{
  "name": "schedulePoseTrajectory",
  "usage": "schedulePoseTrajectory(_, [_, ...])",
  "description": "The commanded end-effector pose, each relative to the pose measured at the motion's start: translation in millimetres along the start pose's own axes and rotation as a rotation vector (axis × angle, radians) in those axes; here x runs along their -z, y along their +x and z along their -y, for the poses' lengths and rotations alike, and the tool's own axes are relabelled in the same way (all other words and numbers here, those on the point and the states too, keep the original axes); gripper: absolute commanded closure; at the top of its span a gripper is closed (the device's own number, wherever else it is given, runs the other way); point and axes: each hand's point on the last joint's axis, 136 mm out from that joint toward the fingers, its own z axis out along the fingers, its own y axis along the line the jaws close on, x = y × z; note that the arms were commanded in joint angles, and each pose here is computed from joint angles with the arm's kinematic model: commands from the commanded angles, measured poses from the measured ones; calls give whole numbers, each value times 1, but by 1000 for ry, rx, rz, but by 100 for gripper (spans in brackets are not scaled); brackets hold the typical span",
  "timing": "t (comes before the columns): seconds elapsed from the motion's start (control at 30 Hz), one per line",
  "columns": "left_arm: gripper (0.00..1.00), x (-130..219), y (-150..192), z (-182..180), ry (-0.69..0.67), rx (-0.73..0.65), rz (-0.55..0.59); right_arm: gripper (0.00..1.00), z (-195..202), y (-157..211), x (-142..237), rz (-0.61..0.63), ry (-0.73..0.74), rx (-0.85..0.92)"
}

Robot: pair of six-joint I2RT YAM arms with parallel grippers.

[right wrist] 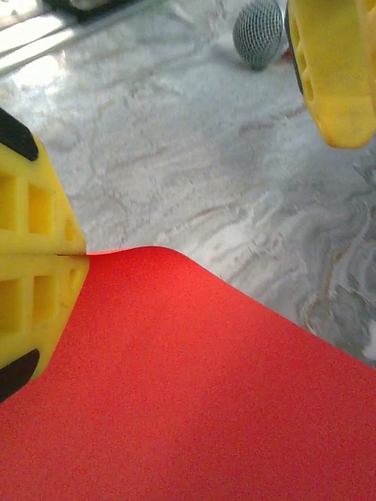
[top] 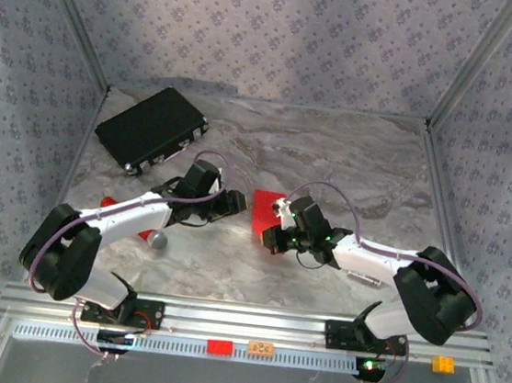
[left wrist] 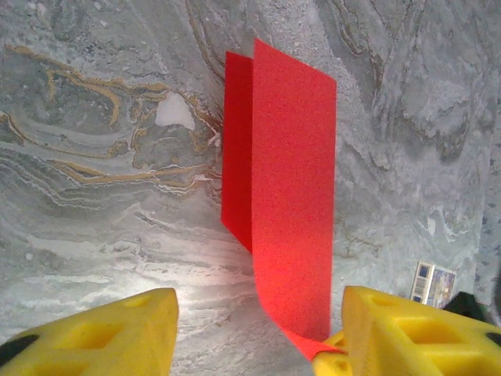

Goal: Fold a paper plane with a square sheet of paper (pick it up from the middle)
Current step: Third fold the triangle at the center of the table.

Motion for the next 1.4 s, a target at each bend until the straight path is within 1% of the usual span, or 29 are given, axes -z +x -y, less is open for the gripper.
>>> schedulePoseTrajectory(0.0, [50,6,-2,7,18,-33,2,100,-30,0,-1,-42,-174,-47])
schedulePoseTrajectory(0.17, [60,3,-4,16,42,-55,-17,100,-40,5,0,-54,-230,-18])
schedulePoseTrajectory(0.3, [65,-5,-5,29,71,-91,-58,100,-36,11,-1,-66,-216,3])
schedulePoseTrajectory(0.5, [74,-31,-10,45,101,-130,-136,100,-26,17,-1,-68,-183,0])
schedulePoseTrajectory(0.63, [78,-49,-10,53,121,-153,-200,100,-24,18,-2,-63,-183,-2])
schedulePoseTrajectory(0.73, [79,-62,-10,51,103,-175,-216,100,-23,18,-3,-61,-176,-3])
schedulePoseTrajectory(0.9, [82,-86,-7,37,57,-175,-270,100,-20,17,-4,-60,-168,-8])
schedulePoseTrajectory(1.07, [85,-106,1,12,-12,-156,-305,100,-17,17,-4,-60,-158,-15])
schedulePoseTrajectory(1.23, [86,-115,10,-8,-67,-153,-336,100,-12,16,-4,-55,-142,-22])
schedulePoseTrajectory(1.37, [87,-119,14,-17,-88,-146,-351,100,-5,14,-4,-48,-110,-34])
